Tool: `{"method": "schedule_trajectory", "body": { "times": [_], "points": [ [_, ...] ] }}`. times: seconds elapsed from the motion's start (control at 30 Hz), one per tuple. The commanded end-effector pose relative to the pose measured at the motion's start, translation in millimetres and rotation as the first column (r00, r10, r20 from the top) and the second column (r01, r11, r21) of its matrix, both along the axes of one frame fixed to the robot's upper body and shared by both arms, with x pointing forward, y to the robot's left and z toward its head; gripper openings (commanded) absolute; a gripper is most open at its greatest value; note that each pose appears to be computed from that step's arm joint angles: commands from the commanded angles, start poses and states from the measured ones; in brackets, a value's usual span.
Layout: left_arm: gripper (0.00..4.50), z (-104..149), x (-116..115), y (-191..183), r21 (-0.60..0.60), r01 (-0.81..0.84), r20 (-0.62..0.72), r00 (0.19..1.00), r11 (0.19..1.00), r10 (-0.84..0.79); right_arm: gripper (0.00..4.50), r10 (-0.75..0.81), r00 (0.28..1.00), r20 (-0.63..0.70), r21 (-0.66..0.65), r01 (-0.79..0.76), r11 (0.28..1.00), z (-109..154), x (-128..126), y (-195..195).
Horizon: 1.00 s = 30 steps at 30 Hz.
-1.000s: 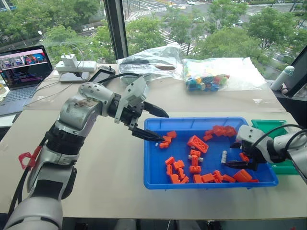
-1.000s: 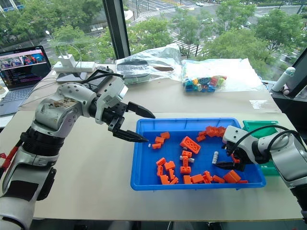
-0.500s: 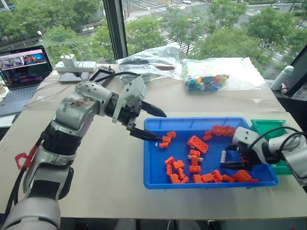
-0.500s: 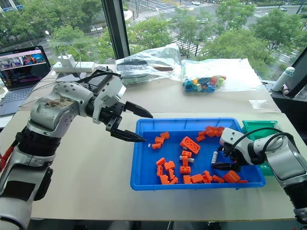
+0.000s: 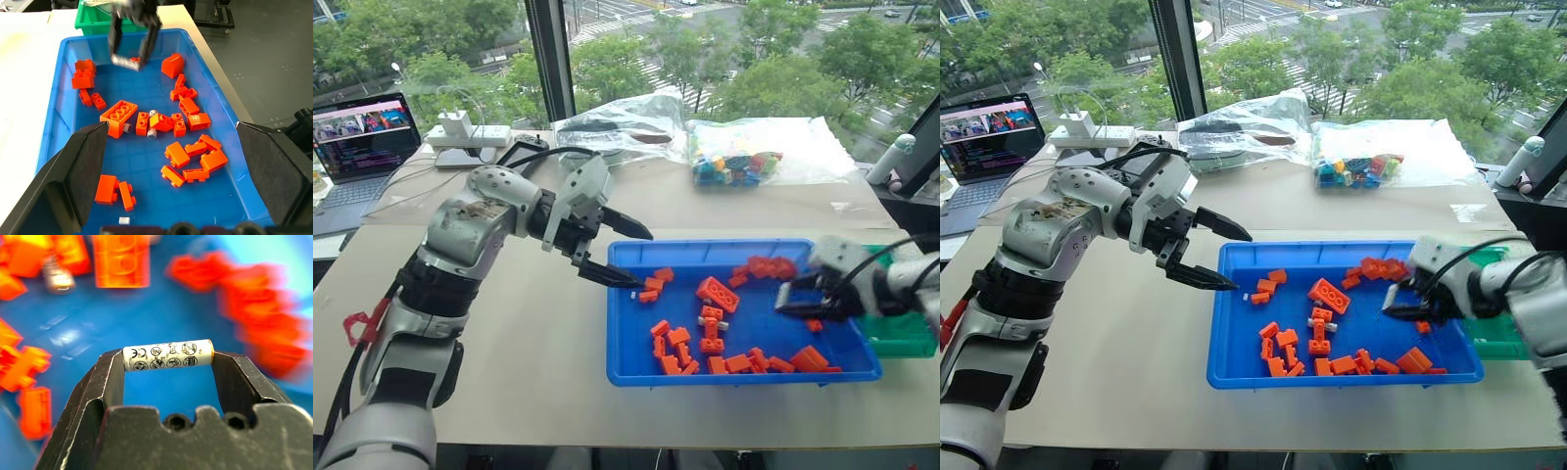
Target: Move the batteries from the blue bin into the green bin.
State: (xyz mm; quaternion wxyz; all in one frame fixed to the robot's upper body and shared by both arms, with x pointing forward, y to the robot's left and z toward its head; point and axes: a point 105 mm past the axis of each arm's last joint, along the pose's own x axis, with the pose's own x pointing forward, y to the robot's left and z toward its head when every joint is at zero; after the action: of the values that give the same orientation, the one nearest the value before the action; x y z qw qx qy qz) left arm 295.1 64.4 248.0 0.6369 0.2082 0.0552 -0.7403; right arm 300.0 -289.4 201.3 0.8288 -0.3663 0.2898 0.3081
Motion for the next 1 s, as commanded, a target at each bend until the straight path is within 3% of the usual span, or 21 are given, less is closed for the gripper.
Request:
{"method": "schedule_trajectory", "body": {
  "times": [0.03,0.23,0.43,0.53,0.6,0.63,0.73,0.87,1.0],
  "points": [
    [4.5,13.2,-1.0,-3.7,-0.025,0.035,0.043,0.998,0.999,-0.033,2.54,-0.139,0.973,0.185,-0.173,0.171,0.97,65.7,-9.0,-41.5],
    [4.5,14.7,0.4,-7.8,-0.04,0.049,0.047,0.998,0.998,-0.048,2.54,-0.234,0.956,0.177,-0.294,0.278,0.914,69.5,-22.9,-85.4],
    [4.5,14.3,-0.6,-9.9,-0.046,0.058,0.046,0.997,0.997,-0.056,2.54,-0.249,0.964,0.097,-0.246,0.265,0.932,26.9,-16.3,-92.6],
    [4.5,13.7,-0.8,-9.0,-0.04,0.058,0.048,0.997,0.998,-0.056,2.54,-0.258,0.964,0.067,-0.291,0.266,0.919,15.5,-18.2,-100.0],
    [4.5,14.4,-0.6,-8.3,-0.042,0.053,0.05,0.997,0.998,-0.051,3.55,-0.255,0.964,0.075,-0.262,0.266,0.928,16.4,-15.1,-95.8],
    [4.5,14.9,-0.5,-8.0,-0.045,0.05,0.049,0.998,0.998,-0.047,3.61,-0.251,0.965,0.075,-0.26,0.262,0.929,17.3,-14.5,-94.3],
    [4.5,15.0,0.1,-6.9,-0.048,0.04,0.048,0.998,0.998,-0.038,4.47,-0.237,0.966,0.1,-0.261,0.255,0.931,27.9,-12.4,-90.4],
    [4.5,14.3,1.8,-4.7,-0.052,0.025,0.051,0.998,0.998,-0.022,4.47,-0.162,0.967,0.198,-0.14,0.192,0.971,65.1,-1.3,-55.5],
    [4.5,14.3,2.4,-3.7,-0.055,0.016,0.049,0.999,0.998,-0.013,4.47,-0.024,0.978,0.208,-0.034,0.032,0.999,76.8,1.3,-5.4]
  ]
}}
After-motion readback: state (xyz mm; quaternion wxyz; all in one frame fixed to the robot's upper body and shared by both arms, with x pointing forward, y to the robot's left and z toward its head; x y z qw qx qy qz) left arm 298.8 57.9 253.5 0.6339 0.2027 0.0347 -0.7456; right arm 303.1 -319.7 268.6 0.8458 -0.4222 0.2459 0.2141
